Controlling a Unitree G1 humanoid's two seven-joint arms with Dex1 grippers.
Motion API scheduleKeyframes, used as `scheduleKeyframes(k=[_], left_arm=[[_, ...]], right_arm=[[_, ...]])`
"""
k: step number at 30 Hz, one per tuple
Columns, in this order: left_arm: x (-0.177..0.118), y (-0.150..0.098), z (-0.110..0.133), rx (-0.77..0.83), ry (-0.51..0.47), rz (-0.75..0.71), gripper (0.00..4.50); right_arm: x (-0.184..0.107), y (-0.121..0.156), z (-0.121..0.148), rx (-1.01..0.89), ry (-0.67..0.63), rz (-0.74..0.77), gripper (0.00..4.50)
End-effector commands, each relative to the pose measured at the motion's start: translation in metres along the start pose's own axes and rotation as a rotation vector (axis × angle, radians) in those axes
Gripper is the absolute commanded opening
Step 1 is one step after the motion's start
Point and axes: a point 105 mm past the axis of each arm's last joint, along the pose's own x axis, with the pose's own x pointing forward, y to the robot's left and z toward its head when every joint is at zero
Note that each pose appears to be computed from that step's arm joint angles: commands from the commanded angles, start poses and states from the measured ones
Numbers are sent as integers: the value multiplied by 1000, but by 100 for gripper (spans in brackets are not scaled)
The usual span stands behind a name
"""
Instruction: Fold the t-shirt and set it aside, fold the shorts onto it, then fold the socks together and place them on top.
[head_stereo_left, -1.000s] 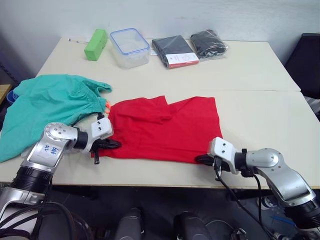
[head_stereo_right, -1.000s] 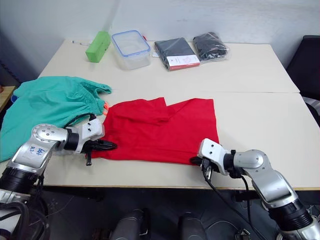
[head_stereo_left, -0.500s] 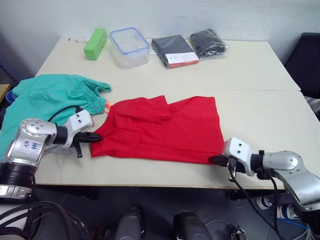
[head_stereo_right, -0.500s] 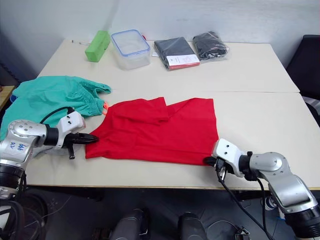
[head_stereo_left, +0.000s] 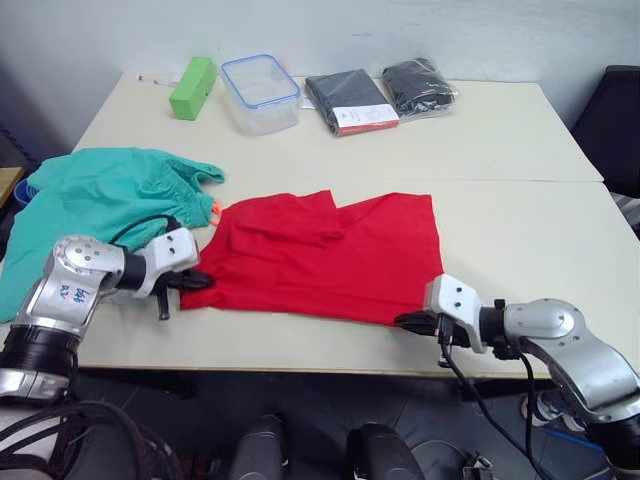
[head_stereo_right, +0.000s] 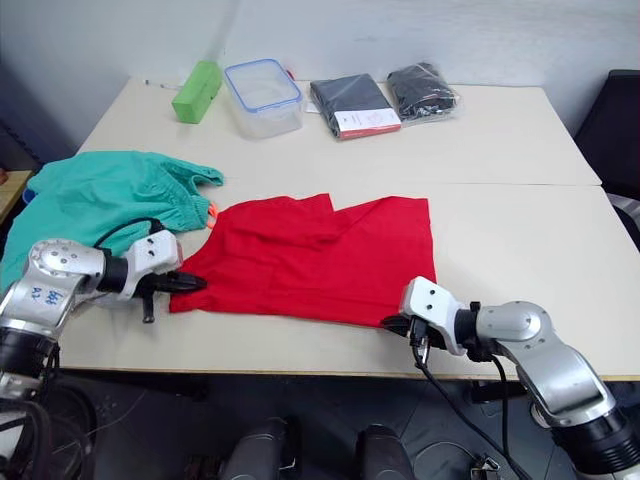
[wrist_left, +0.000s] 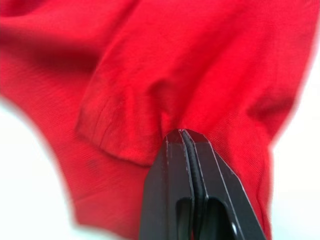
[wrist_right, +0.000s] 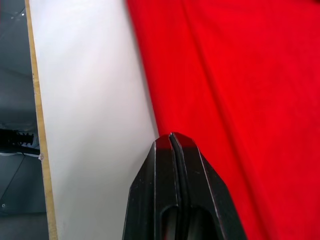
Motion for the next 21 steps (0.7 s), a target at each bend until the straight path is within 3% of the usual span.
scheduleKeyframes(k=[1,6,11,15,18,21], left_arm=[[-1,10,-14,-11,43,40,4],[-10,21,-15,-24,35,65,4],[-20,28,-17,-25,42,75,4],[-29,27,-13,3,40,51,4],[-37,14,9,37,-46,-21,4],[-43,5,22,56,-92,-50,87]], right_arm=[[-3,1,-9,-18,54,-13,0],[-12,-6,-34,-11,150,-60,0],[-17,-9,-41,-3,166,-84,0],[-18,-10,-35,-13,121,-96,0],[-24,-9,-15,-61,30,-110,0],[-31,-9,-6,-103,3,-135,0]])
